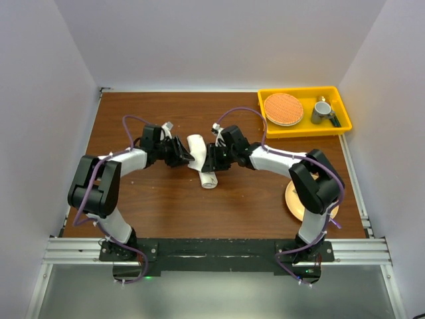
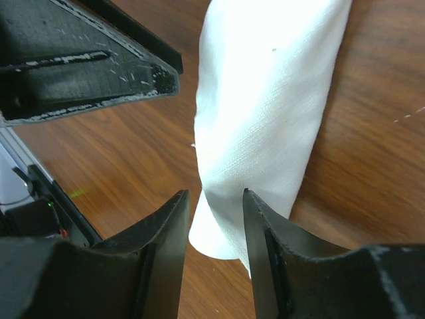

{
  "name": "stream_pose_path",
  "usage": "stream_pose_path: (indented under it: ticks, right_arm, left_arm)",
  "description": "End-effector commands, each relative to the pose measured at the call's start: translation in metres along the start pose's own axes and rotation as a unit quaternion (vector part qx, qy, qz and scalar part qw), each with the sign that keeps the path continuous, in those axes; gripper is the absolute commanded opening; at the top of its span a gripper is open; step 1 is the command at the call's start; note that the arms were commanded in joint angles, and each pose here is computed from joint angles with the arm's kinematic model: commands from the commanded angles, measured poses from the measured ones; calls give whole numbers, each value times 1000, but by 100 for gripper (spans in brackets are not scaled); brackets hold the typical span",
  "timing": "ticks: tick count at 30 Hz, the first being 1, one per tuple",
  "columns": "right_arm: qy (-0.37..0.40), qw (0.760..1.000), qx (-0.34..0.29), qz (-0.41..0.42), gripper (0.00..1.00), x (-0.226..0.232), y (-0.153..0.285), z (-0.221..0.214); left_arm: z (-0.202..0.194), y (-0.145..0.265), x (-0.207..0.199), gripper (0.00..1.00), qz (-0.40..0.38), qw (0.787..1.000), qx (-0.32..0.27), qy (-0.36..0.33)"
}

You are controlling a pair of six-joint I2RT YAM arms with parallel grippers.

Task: Fold the napkin, place the utensils inside, and roll it up
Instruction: Roll the napkin with the utensil, then neatly place the rolled napkin to the corner

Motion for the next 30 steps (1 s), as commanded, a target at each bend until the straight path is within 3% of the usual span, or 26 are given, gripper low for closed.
stream_pose_path:
  ticks: [1, 10, 13, 15, 18, 23, 24, 30]
  right_arm:
    - [7, 1000, -15, 13, 40, 8, -2, 4]
    - [22, 999, -41, 17, 42, 33, 13, 30]
    - [28, 998, -56, -13, 52, 32, 14, 45]
    - [31, 997, -65, -28, 66, 32, 10, 54]
    - [40, 994, -72, -78, 80, 23, 3, 63]
    - [71, 976, -89, -188, 92, 12, -8, 63]
    - [74, 972, -95, -203, 98, 13, -13, 67]
    - [124, 952, -99, -263, 98, 18, -27, 63]
  left_arm:
    - [-3, -6, 0, 41, 3, 1000, -18, -3]
    - [-15, -3, 10, 36, 30, 999, -15, -6]
    - [-11, 9, 4, 35, 31, 999, -26, -20]
    - [3, 27, -5, 36, 37, 997, -58, -42]
    - [20, 59, -11, 44, 46, 994, -89, -52]
    - [44, 112, -23, 51, 52, 984, -152, -71]
    - [48, 119, -25, 52, 51, 983, -160, -76]
    - [33, 134, -29, 53, 51, 981, -168, -83]
Point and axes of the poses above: each gripper's point midway between its finger pads, its own y axis back along the fingers, its own x axis along the line the jaws close on, z = x × y, the point moved 1 cm from there along y, back along the fingers, and after that the axes turned 11 degrees about -y, right-handed, at the moved point
